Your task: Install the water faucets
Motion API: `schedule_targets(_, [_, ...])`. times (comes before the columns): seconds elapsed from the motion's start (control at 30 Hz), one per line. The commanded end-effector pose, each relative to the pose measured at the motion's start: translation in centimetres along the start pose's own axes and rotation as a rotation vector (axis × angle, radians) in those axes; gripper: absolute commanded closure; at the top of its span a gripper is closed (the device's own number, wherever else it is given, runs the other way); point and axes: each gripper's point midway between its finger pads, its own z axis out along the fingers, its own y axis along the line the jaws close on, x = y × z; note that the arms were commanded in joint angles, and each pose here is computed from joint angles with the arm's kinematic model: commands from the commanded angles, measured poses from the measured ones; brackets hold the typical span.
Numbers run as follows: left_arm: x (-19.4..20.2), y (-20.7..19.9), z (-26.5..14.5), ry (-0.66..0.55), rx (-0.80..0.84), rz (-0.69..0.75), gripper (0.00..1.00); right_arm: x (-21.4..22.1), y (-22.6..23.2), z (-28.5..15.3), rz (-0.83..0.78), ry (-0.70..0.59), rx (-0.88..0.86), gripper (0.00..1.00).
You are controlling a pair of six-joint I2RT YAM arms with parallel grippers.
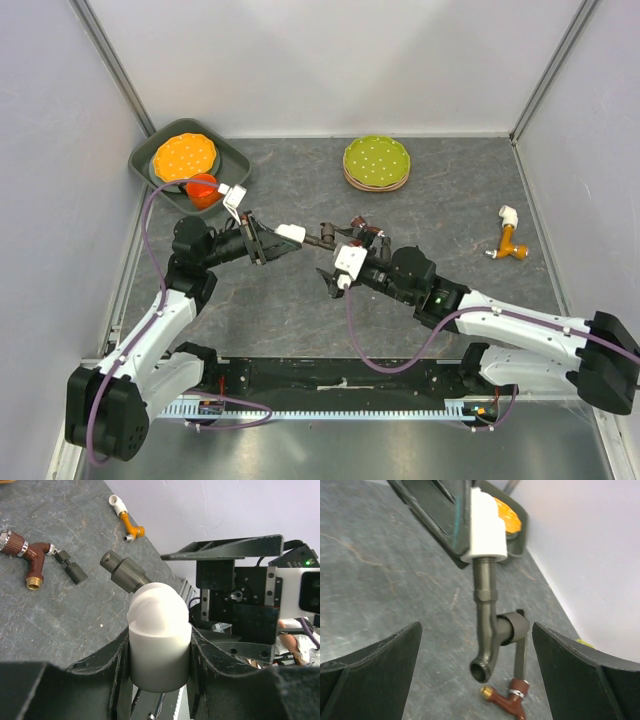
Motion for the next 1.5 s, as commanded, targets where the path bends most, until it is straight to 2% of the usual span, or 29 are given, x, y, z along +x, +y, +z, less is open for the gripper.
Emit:
schedule_targets(0.0, [-2.1, -2.7, 0.0, -0.033, 0.079, 0.064, 0.98, 0.2, -3.3, 0.4, -0.09, -0.009, 0.204, 0.02])
schedule_targets(0.3, [-1.7, -3.2, 0.1, -0.006, 0.128, 0.047, 0.98, 1.3, -3.8, 1.1, -0.096, -0.01, 0.272, 0.04])
schedule_targets(0.57, [-1.4, -3.5, 0.0, 0.019, 0.157, 0.035, 0.98, 0.7, -3.5, 1.8, -0.08, -0.039, 0.259, 0.15])
schedule_targets(0.67, [-1.3, -3.4, 0.1, 0.025, 0.158, 0.032, 0.98, 0.4, -3.0, 2.2, -0.065, -0.033, 0.222, 0.25])
schedule_targets(0.8, [-1.3, -3.5, 0.1, 0.027, 0.163, 0.037, 0.98, 0.1, -2.1, 2.3, -0.029, -0.034, 0.17, 0.49])
schedule_targets(0.93, [-1.2, -3.7, 0.0, 0.034, 0.173, 0.055, 0.98, -0.7, -1.2, 2.2, 0.023, -0.049, 0.112, 0.62])
schedule_targets(1.07, [-1.1, -4.2, -0.2, 0.046, 0.192, 0.091, 0.98, -2.4, -0.2, 1.9, 0.12, -0.075, 0.019, 0.79])
schedule_targets(1.1, [-1.1, -4.3, -0.3, 0.045, 0.196, 0.106, 0.98, -2.9, 0.4, 1.9, 0.145, -0.092, -0.023, 0.91])
schedule_targets(1.17, [-1.1, -4.6, -0.4, 0.047, 0.205, 0.128, 0.98, -3.5, -0.1, 1.7, 0.196, -0.118, -0.045, 1.0])
schedule_targets(1.2, [-1.1, -4.7, -0.4, 0.044, 0.207, 0.144, 0.98, -4.3, 0.9, 1.4, 0.274, -0.154, -0.123, 1.0])
schedule_targets(1.27, [-1.1, -4.8, -0.5, 0.043, 0.213, 0.171, 0.98, -4.7, -0.5, 0.9, 0.369, -0.197, -0.144, 1.0])
schedule_targets(1.3, [-1.1, -5.1, -0.6, 0.039, 0.219, 0.187, 0.98, -5.3, -0.1, 0.5, 0.479, -0.215, -0.197, 1.0])
schedule_targets(1.37, [-1.3, -5.5, -0.8, 0.028, 0.23, 0.218, 0.98, -5.1, -1.9, 0.3, 0.585, -0.233, -0.187, 1.0])
schedule_targets(1.4, [-1.2, -5.7, -0.9, 0.021, 0.235, 0.234, 0.98, -5.3, -2.1, 0.1, 0.694, -0.232, -0.197, 1.0])
schedule_targets(1.47, [-1.3, -6.1, -1.1, 0.008, 0.25, 0.266, 0.98, -5.6, -2.6, 0.2, 0.774, -0.256, -0.226, 1.0])
